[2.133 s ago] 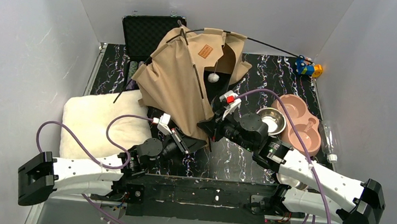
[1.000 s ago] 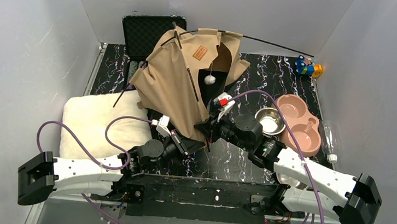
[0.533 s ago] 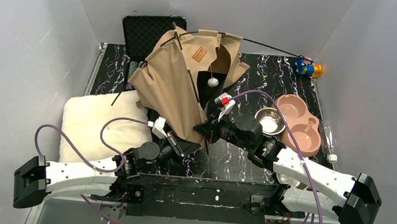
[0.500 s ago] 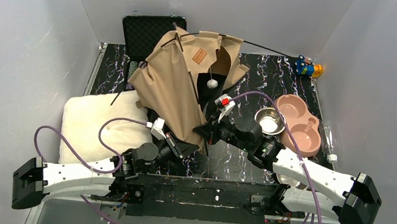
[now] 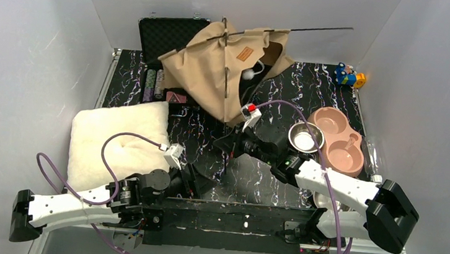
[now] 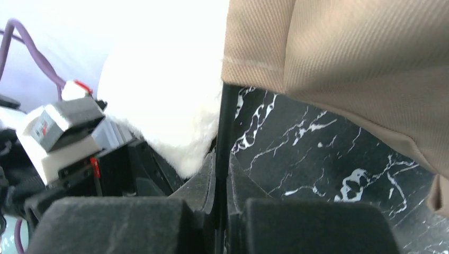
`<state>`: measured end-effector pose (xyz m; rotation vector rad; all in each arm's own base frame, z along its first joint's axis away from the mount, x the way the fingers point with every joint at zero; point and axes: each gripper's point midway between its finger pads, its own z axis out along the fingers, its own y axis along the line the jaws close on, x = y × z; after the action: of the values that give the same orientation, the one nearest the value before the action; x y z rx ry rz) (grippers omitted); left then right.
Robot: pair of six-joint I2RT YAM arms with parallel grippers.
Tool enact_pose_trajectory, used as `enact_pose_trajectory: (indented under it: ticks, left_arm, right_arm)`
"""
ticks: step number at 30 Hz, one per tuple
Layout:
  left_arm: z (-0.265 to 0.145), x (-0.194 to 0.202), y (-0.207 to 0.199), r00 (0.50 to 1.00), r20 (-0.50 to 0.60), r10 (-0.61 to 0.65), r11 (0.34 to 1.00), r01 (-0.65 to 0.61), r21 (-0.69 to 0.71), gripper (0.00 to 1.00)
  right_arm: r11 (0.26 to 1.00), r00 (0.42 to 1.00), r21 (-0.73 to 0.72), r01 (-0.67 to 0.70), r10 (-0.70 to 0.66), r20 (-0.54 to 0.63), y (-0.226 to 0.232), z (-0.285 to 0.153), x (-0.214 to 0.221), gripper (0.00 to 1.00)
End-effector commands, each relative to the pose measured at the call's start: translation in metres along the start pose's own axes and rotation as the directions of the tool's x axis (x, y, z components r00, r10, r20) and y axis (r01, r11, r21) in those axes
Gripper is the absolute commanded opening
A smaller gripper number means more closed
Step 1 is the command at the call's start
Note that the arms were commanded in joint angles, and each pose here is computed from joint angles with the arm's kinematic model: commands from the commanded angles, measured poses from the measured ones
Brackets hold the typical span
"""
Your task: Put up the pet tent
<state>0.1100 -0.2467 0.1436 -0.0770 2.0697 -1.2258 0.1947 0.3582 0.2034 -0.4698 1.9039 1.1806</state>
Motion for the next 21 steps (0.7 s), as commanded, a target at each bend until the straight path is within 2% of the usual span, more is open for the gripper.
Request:
enact_pose_trajectory:
  ticks: [1, 4, 8, 14, 21]
  left_arm:
    - [-0.008, 0.005, 0.004, 0.991, -0.054, 0.124, 0.992, -0.125, -0.007, 0.81]
    - [-0.005, 0.005, -0.002, 0.988, -0.039, 0.152, 0.988, -0.15, 0.034, 0.88]
    - [0.007, 0.006, -0.013, 0.981, -0.022, 0.193, 0.978, -0.191, 0.082, 0.91]
    - [0.027, -0.005, -0.034, 0.976, 0.021, 0.218, 0.972, -0.219, 0.086, 0.79]
    - [0.027, -0.035, -0.048, 0.971, 0.151, 0.185, 0.974, -0.201, 0.102, 0.68]
  right_arm:
    - [0.998, 0.978, -0.063, 0.018, -0.004, 0.21, 0.027, 0.007, -0.073, 0.01]
    - [0.997, 0.977, -0.069, 0.024, -0.009, 0.213, 0.03, 0.01, -0.077, 0.01]
    - [0.997, 0.976, -0.067, 0.025, -0.01, 0.218, 0.029, 0.012, -0.081, 0.01]
    - [0.998, 0.974, -0.069, 0.014, 0.002, 0.228, 0.029, 0.008, -0.085, 0.01]
    - [0.997, 0.975, -0.07, 0.006, 0.01, 0.221, 0.028, 0.005, -0.083, 0.01]
